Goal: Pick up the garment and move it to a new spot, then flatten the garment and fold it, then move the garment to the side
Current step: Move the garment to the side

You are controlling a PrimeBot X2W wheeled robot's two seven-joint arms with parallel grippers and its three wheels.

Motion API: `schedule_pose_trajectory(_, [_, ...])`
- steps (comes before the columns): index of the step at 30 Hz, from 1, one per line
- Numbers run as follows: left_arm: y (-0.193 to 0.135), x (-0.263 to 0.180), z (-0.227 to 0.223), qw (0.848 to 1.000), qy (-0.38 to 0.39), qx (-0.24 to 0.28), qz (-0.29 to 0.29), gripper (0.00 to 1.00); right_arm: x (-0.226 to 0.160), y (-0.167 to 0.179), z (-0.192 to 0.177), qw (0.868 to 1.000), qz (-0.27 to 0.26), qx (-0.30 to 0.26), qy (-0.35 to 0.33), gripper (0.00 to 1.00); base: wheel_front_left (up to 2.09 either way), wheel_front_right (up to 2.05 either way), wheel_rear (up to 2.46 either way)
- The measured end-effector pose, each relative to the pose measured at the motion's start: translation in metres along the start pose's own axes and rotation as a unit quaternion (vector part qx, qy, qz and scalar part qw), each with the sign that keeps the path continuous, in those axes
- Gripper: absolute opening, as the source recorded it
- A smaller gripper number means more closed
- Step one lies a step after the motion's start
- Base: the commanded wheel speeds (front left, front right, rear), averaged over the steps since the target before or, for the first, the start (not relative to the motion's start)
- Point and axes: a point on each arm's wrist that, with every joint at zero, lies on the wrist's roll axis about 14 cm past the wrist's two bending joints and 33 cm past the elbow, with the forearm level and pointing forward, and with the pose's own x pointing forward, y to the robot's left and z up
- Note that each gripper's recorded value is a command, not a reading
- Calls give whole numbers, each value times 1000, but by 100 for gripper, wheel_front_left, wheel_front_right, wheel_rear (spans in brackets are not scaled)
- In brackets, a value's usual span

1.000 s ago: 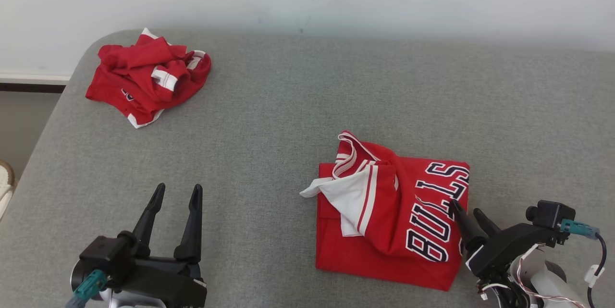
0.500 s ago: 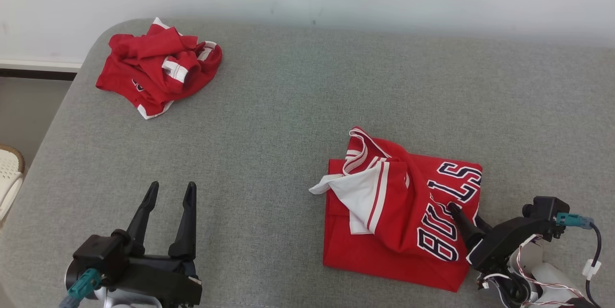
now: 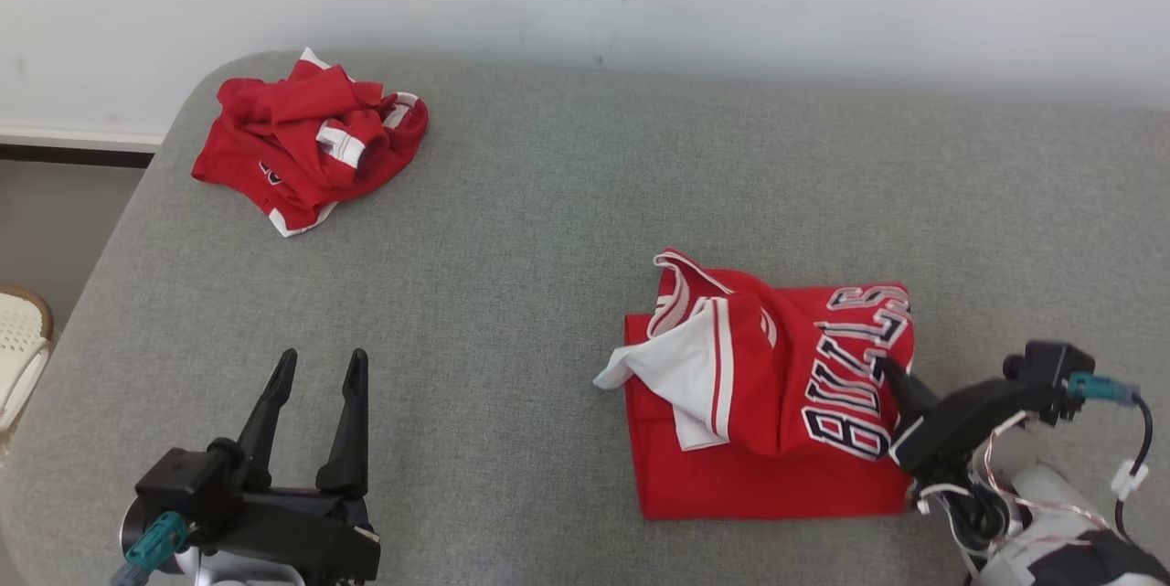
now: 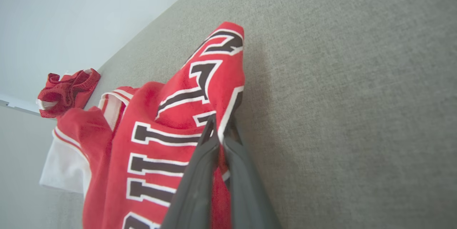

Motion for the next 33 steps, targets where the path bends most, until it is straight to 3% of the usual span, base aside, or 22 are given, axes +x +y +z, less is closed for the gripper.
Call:
schedule_pose_trajectory(11, [-10,0,5,1000,-10,-8,-10,100,-9,49,71,989,69,-87,-101,0,0,0,0])
schedule_pose_trajectory(23, [-22,4,-2,999,-2,-15,-29,100,-35,95,154,958,129,-173,-187,0,0,0,0])
schedule_pose_trajectory(29, [-28,9,-10,999,9,-18,-37,100,-36,101,178,955,138,-168,-200,0,0,0,0])
schedule_pose_trajectory(33, [-29,14,-15,999,15,-17,-40,100,-35,88,191,961,133,-137,-201,0,0,0,0])
